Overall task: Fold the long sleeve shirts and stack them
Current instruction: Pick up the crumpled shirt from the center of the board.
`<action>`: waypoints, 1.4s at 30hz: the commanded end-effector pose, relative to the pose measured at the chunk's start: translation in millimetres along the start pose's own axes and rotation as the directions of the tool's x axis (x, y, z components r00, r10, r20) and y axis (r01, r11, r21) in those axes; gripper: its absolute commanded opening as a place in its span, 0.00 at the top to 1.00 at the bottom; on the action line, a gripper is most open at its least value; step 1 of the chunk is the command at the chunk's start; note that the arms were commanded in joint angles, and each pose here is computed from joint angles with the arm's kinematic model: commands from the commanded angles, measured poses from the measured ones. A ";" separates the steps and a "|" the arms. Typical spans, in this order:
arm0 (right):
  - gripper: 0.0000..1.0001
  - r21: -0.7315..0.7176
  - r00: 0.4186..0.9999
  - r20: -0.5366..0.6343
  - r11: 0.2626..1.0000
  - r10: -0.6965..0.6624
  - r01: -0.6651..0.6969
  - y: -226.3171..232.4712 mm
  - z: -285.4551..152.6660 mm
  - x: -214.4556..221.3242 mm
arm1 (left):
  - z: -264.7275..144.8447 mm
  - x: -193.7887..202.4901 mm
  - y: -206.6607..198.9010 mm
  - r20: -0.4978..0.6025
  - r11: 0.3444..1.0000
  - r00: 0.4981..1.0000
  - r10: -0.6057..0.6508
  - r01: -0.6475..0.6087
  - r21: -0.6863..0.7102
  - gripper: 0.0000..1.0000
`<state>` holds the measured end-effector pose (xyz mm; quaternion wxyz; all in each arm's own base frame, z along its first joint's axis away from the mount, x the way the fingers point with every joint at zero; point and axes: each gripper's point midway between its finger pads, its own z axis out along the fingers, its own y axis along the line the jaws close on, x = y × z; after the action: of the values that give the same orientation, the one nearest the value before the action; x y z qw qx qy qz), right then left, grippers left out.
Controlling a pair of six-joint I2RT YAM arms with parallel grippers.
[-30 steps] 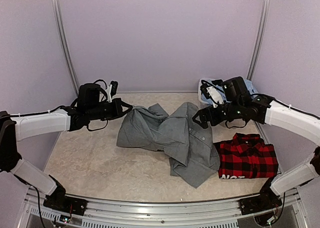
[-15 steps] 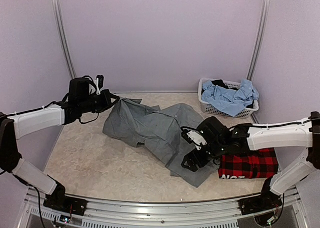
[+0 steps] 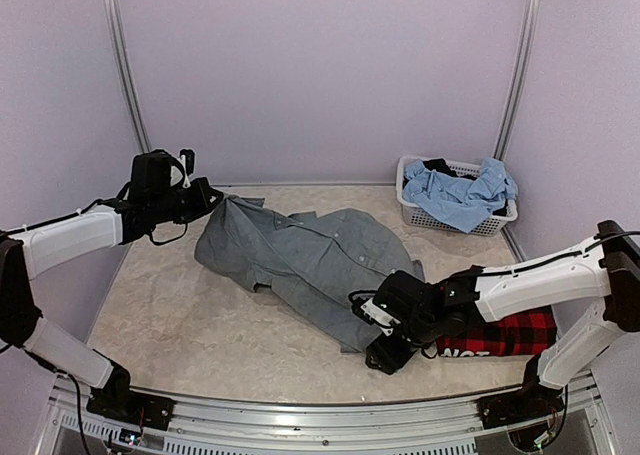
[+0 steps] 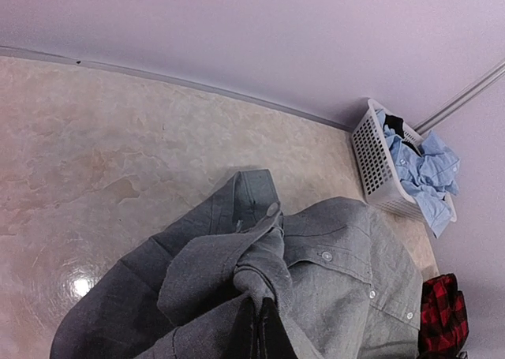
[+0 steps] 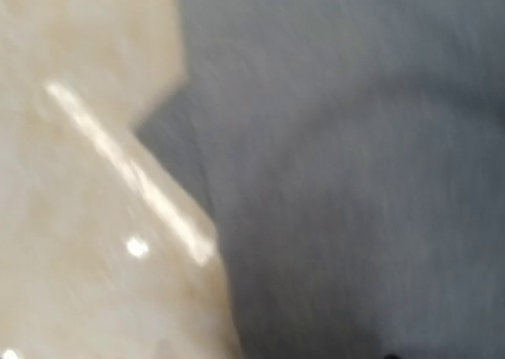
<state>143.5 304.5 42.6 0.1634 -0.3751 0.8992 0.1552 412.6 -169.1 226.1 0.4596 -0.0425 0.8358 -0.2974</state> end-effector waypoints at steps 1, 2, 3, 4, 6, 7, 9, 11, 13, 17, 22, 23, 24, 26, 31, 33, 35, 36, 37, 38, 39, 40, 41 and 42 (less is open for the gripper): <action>0.36 0.077 0.996 -0.076 0.996 0.047 -0.041 -7.5 -2.8 30.8 | -10.0 -15.1 0.4 0.050 1.000 0.998 0.028 -0.028 -0.013 1.00; 0.36 0.087 0.995 -0.084 0.995 0.061 -0.054 -8.1 -3.7 34.9 | -9.5 -14.8 0.5 0.049 1.000 0.998 0.029 -0.028 -0.011 1.00; 0.37 0.095 0.993 -0.091 0.993 0.074 -0.065 -8.6 -3.9 38.8 | -9.4 -15.1 -0.5 0.049 1.000 0.998 0.028 -0.028 -0.007 1.00; 0.38 0.099 0.992 -0.097 0.993 0.081 -0.071 -8.1 -3.7 42.1 | -8.9 -14.5 -1.1 0.047 1.000 0.999 0.028 -0.028 -0.004 1.00; 0.40 0.118 0.989 -0.109 0.989 0.098 -0.085 -10.5 -2.7 48.4 | -8.5 -14.2 -1.1 0.046 1.000 0.999 0.026 -0.026 0.000 1.00; 0.41 0.130 0.988 -0.114 0.988 0.101 -0.086 -12.0 -1.7 50.6 | -8.3 -13.8 -1.1 0.044 1.000 0.999 0.026 -0.026 0.001 1.00; 0.43 0.153 0.988 -0.119 0.985 0.100 -0.081 -15.0 1.2 52.8 | -7.3 -11.7 -1.1 0.039 1.000 0.999 0.025 -0.025 0.005 1.00; 0.46 0.176 0.987 -0.126 0.982 0.099 -0.076 -17.9 5.4 54.7 | -6.6 -9.9 -0.8 0.033 1.000 0.999 0.023 -0.024 0.007 1.00; 0.51 0.207 0.986 -0.138 0.976 0.097 -0.067 -22.4 10.3 57.7 | -6.0 -7.5 -0.8 0.026 1.000 0.999 0.022 -0.022 0.011 1.00; 0.63 0.268 0.980 -0.176 0.962 0.094 -0.045 -32.0 18.4 67.0 | -5.5 -2.8 1.3 0.018 1.000 1.000 0.020 -0.020 0.011 1.00; 0.89 0.262 0.981 -0.178 0.965 0.082 -0.033 -27.0 18.8 64.7 | -1.7 2.5 5.4 0.003 1.000 1.000 0.023 -0.023 0.002 1.00; 0.95 0.259 0.981 -0.176 0.965 0.083 -0.036 -26.6 17.2 63.7 | -0.6 3.4 6.1 0.000 1.000 1.000 0.024 -0.024 0.001 1.00; 1.00 0.259 0.980 -0.179 0.965 0.084 -0.035 -26.2 14.7 64.8 | 0.5 4.2 7.2 -0.002 1.000 1.000 0.025 -0.025 -0.002 1.00; 1.00 0.258 0.980 -0.176 0.965 0.089 -0.041 -26.1 7.5 64.1 | 2.3 5.2 9.3 -0.005 1.000 1.000 0.030 -0.030 -0.010 1.00; 1.00 0.234 0.987 -0.118 0.969 0.105 -0.075 -21.8 -25.6 52.3 | 10.7 11.2 11.4 -0.028 0.999 0.999 0.038 -0.038 -0.006 1.00; 1.00 0.217 0.991 -0.062 0.971 0.121 -0.105 -21.6 -45.2 40.8 | 17.7 17.5 13.6 -0.045 0.999 0.998 0.038 -0.038 -0.003 1.00; 1.00 0.214 0.989 -0.014 0.967 0.146 -0.140 -27.9 -63.1 30.8 | 26.1 26.6 15.7 -0.073 0.999 0.997 0.036 -0.036 0.000 1.00; 1.00 0.213 0.987 0.011 0.964 0.161 -0.160 -33.1 -69.9 25.7 | 29.2 29.4 15.0 -0.083 0.999 0.996 0.035 -0.034 0.009 1.00; 1.00 0.215 0.984 0.031 0.960 0.175 -0.177 -39.1 -76.4 22.1 | 33.6 34.9 13.3 -0.101 0.999 0.994 0.036 -0.034 0.020 1.00; 1.00 0.223 0.980 0.049 0.955 0.191 -0.197 -47.1 -81.7 18.9 | 39.1 41.4 12.6 -0.122 0.999 0.992 0.037 -0.033 0.030 1.00; 1.00 0.238 0.977 0.058 0.947 0.207 -0.215 -55.5 -86.0 17.9 | 42.3 46.0 9.0 -0.139 0.998 0.990 0.039 -0.033 0.047 1.00; 1.00 0.259 0.972 0.067 0.937 0.225 -0.235 -65.7 -90.0 16.8 | 46.1 52.0 4.9 -0.158 0.997 0.986 0.045 -0.035 0.066 1.00; 1.00 0.283 0.967 0.076 0.925 0.241 -0.253 -76.4 -93.5 15.9 | 48.6 57.2 1.3 -0.175 0.996 0.983 0.049 -0.035 0.085 1.00; 1.00 0.305 0.962 0.087 0.912 0.260 -0.274 -86.9 -97.1 14.8 | 51.9 63.8 -0.2 -0.195 0.995 0.980 0.046 -0.027 0.100 1.00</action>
<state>158.5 232.1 103.0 0.2125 -0.2503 0.9405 0.0879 418.8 -187.4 157.6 0.3943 -0.0176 0.8705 -0.2940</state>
